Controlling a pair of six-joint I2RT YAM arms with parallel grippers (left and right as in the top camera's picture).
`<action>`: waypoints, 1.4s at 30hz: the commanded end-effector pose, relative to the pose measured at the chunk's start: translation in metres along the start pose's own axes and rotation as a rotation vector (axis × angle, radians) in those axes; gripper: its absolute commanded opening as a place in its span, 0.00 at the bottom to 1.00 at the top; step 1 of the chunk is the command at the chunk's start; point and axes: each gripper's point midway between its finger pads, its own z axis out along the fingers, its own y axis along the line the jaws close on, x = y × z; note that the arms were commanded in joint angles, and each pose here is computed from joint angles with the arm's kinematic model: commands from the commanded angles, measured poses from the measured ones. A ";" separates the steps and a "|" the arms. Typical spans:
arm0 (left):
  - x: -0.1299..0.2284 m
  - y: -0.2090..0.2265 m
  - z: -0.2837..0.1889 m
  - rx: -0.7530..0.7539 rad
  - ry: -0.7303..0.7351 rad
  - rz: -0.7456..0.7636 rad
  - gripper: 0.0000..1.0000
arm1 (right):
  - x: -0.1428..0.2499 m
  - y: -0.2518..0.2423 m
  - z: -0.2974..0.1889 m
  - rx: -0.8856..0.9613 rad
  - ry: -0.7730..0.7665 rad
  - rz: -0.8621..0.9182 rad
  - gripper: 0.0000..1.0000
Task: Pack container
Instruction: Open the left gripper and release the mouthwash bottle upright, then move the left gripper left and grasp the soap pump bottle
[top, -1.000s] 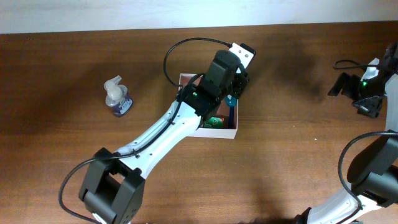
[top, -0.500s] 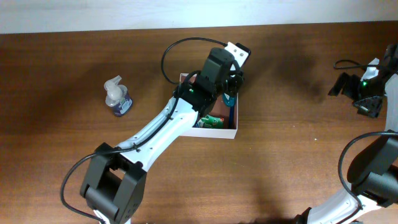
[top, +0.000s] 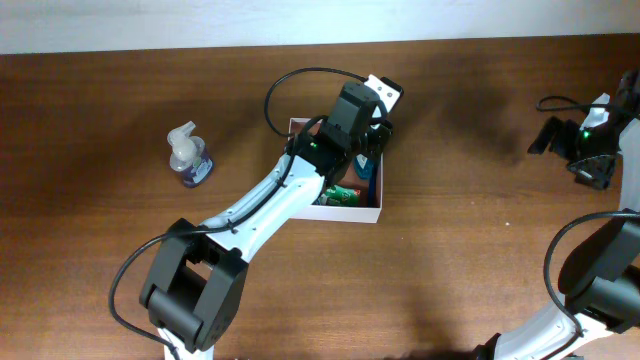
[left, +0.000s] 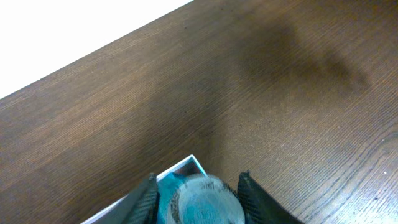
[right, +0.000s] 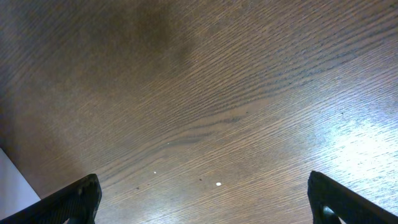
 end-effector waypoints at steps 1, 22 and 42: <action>-0.009 0.002 -0.002 0.008 -0.019 0.005 0.47 | 0.000 0.002 -0.001 0.001 -0.004 0.002 0.98; -0.079 0.066 -0.114 -0.214 -0.179 -0.024 0.68 | 0.000 0.002 -0.001 0.001 -0.004 0.002 0.99; 0.049 0.268 -0.183 -0.584 0.186 -0.308 0.93 | 0.000 0.001 -0.001 0.001 -0.004 0.003 0.99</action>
